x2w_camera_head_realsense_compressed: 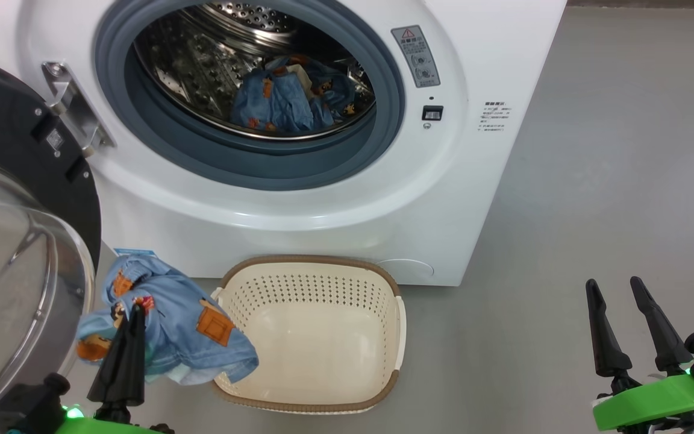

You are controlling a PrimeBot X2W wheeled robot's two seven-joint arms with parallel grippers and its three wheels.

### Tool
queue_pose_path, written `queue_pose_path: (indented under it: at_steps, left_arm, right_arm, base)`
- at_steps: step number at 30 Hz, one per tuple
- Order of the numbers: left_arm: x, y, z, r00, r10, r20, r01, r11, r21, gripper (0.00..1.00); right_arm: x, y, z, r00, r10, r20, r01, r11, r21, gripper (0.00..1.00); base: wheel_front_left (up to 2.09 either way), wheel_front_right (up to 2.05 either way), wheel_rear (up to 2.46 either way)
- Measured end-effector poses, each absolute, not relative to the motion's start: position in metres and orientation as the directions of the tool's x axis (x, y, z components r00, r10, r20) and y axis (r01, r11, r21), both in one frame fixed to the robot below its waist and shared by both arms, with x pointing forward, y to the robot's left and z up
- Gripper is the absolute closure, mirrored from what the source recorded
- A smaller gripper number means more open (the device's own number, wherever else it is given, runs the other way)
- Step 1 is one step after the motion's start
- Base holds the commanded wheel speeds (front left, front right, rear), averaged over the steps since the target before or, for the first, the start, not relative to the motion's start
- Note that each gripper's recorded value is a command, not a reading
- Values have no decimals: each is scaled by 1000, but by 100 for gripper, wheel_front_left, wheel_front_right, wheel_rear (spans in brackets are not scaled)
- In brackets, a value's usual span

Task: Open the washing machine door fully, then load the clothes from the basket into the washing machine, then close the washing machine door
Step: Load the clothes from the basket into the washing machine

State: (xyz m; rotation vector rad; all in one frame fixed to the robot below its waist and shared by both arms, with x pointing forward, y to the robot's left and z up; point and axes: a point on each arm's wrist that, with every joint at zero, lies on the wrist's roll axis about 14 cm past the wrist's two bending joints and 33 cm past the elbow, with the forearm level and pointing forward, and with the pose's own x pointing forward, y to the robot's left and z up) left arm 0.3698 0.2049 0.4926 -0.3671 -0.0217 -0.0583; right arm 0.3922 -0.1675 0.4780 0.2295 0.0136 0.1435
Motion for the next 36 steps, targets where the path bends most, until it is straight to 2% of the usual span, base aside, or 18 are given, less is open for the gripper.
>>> queue_pose_path:
  at_steps: [7, 13, 27, 36]
  left_arm:
    - [376, 203, 490, 998, -60, 25, 65, 933, -354, 100]
    - [406, 193, 506, 992, -97, 79, 118, 933, -341, 100]
    - [523, 164, 525, 964, -225, 140, 256, 924, -284, 100]
    - [591, 129, 514, 944, -309, 118, 330, 908, -259, 100]
  right_arm:
    - [393, -169, 472, 991, 135, -13, -128, 964, 233, 0]
    - [396, -171, 462, 992, 123, -38, -110, 964, 243, 0]
    - [432, -175, 449, 997, 69, -42, -55, 961, 271, 0]
    - [424, -198, 431, 995, -15, -99, 41, 963, 266, 0]
  base:
    - [0, 0, 0]
    - [0, 0, 0]
    - [0, 0, 0]
    - [0, 0, 0]
